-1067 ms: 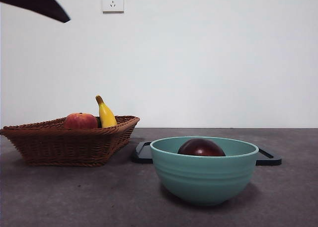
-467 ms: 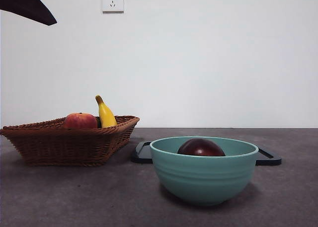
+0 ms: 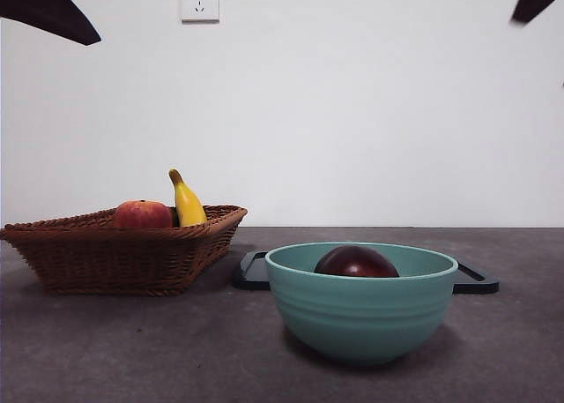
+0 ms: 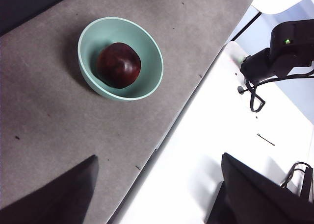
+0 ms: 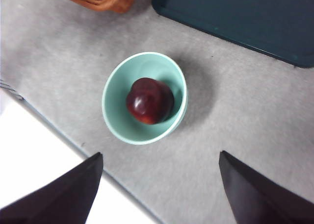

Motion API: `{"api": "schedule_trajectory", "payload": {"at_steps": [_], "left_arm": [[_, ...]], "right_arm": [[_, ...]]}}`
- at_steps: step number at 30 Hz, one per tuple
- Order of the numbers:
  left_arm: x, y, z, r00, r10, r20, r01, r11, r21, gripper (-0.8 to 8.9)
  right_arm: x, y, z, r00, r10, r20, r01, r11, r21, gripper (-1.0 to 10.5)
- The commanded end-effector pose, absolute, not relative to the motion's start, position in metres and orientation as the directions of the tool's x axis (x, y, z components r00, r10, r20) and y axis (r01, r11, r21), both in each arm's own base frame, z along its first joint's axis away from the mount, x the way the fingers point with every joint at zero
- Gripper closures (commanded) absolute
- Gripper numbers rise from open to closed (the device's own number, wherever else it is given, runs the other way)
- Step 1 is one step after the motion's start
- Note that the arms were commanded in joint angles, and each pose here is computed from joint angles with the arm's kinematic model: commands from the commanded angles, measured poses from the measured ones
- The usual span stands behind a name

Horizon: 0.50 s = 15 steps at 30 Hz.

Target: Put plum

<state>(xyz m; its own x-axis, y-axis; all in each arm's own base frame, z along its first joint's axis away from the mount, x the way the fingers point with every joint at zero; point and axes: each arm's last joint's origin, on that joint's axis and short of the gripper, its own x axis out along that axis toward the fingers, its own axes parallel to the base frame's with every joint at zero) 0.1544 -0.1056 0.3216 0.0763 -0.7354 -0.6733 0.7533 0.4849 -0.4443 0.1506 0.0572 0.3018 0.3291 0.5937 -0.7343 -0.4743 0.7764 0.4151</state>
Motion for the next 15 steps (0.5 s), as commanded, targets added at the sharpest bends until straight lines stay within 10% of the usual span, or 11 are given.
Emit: {"api": "schedule_trajectory", "payload": {"at_steps": [1, 15], "left_arm": [[0.155, -0.107, 0.323, 0.074, -0.740, -0.668, 0.771, 0.467, -0.433, 4.11], [0.157, -0.108, 0.324, 0.084, -0.746, -0.661, 0.778, 0.463, -0.424, 4.11]], "right_arm": [[0.162, 0.067, 0.291, 0.311, 0.584, -0.750, -0.449, 0.786, 0.426, 5.7], [0.191, 0.116, 0.220, 0.346, 0.507, -0.789, -0.438, 0.831, 0.342, 5.7]]}}
